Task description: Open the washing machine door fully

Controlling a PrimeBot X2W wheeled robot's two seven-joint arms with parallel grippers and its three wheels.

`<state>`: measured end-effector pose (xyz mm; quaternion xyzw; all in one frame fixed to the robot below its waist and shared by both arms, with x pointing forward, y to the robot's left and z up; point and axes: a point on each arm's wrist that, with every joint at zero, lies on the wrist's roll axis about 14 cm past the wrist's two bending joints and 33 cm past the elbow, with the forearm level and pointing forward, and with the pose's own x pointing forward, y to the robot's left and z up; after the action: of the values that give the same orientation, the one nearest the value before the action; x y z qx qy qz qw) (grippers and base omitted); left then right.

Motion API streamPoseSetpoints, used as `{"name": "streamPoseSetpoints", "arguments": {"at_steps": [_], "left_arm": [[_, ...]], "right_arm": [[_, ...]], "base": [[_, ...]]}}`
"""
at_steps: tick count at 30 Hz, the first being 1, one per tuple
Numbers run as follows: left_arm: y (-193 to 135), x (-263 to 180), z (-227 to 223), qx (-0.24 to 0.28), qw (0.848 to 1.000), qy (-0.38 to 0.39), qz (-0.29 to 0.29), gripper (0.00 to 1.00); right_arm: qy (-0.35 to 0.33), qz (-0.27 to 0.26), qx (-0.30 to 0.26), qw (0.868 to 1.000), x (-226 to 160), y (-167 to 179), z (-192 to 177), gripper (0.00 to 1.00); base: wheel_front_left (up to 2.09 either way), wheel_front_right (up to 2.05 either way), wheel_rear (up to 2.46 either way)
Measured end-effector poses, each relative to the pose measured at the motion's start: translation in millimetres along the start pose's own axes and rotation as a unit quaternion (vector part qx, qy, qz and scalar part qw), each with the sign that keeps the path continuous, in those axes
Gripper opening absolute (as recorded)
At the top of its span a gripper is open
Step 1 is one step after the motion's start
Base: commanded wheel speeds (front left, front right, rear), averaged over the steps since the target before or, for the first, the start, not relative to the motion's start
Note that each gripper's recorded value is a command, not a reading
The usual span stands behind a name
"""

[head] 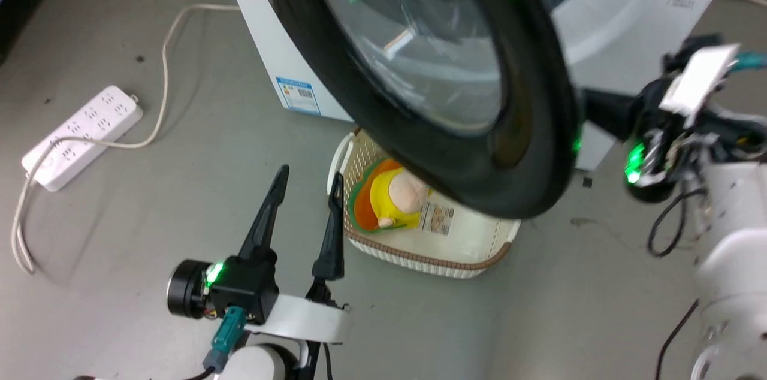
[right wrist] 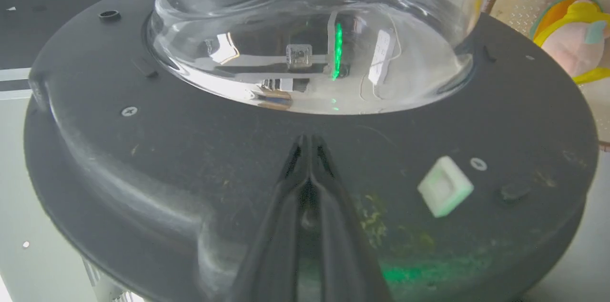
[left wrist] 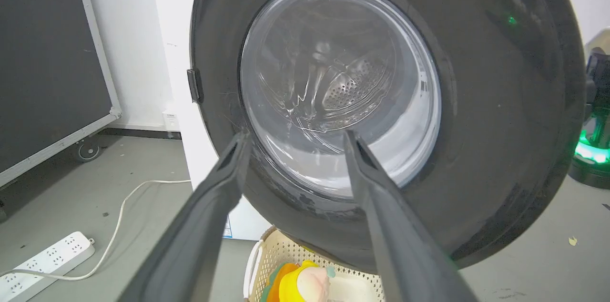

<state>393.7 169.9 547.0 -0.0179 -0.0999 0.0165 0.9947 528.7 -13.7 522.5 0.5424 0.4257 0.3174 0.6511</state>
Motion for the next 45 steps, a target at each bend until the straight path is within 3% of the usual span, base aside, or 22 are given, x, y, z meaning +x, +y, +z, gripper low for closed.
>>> {"name": "streamPoseSetpoints", "arguments": {"at_steps": [16,23,24,25,28,30,32,35,40,42,44,45], "left_arm": [[8,-35,-23,-0.018,0.999,0.049,0.011,1.00],[18,-36,-22,-0.016,0.998,0.048,0.023,1.00],[20,-37,-20,-0.016,0.999,0.044,0.025,1.00],[22,-37,-19,-0.016,0.999,0.043,0.027,1.00],[23,-39,-17,-0.018,0.999,0.040,0.028,1.00],[23,-38,-15,-0.022,0.999,0.037,0.025,1.00],[21,-37,-12,-0.026,0.999,0.030,0.021,1.00],[20,-35,-9,-0.033,0.999,0.024,0.015,1.00],[18,-33,-7,-0.041,0.999,0.020,0.000,1.00],[17,-33,-7,-0.042,0.999,0.019,-0.006,1.00],[17,-35,-8,-0.044,0.999,0.022,-0.011,1.00],[15,-36,-9,-0.045,0.999,0.023,-0.016,1.00]], "right_arm": [[0.157,0.040,-0.001,0.987,35,-14,-150,0.00],[0.141,0.044,-0.006,0.989,43,-11,-163,0.00],[0.105,0.043,-0.017,0.993,41,-8,-151,0.69],[0.089,0.041,-0.028,0.995,38,-6,-144,1.00],[0.006,0.038,-0.081,0.996,22,6,-107,1.00],[-0.065,0.034,-0.140,0.987,3,19,-78,1.00],[-0.138,0.032,-0.211,0.967,-19,37,-53,1.00],[-0.249,0.022,-0.321,0.914,-62,57,-27,1.00],[-0.346,-0.049,-0.500,0.792,-127,48,-17,1.00],[-0.366,-0.084,-0.563,0.736,-150,39,-18,1.00],[-0.390,-0.111,-0.594,0.695,-173,31,-17,1.00],[-0.402,-0.124,-0.599,0.681,-183,26,-18,1.00]], "base": [[0.00,0.00,0.00],[0.00,0.00,0.00],[0.00,0.00,0.00],[0.00,0.00,0.00],[0.00,0.00,0.00],[0.00,0.00,0.00],[0.00,0.00,0.00],[0.00,0.00,0.00],[0.00,0.00,0.00],[0.00,0.00,0.00],[0.00,0.00,0.00],[0.00,0.00,0.00]]}}
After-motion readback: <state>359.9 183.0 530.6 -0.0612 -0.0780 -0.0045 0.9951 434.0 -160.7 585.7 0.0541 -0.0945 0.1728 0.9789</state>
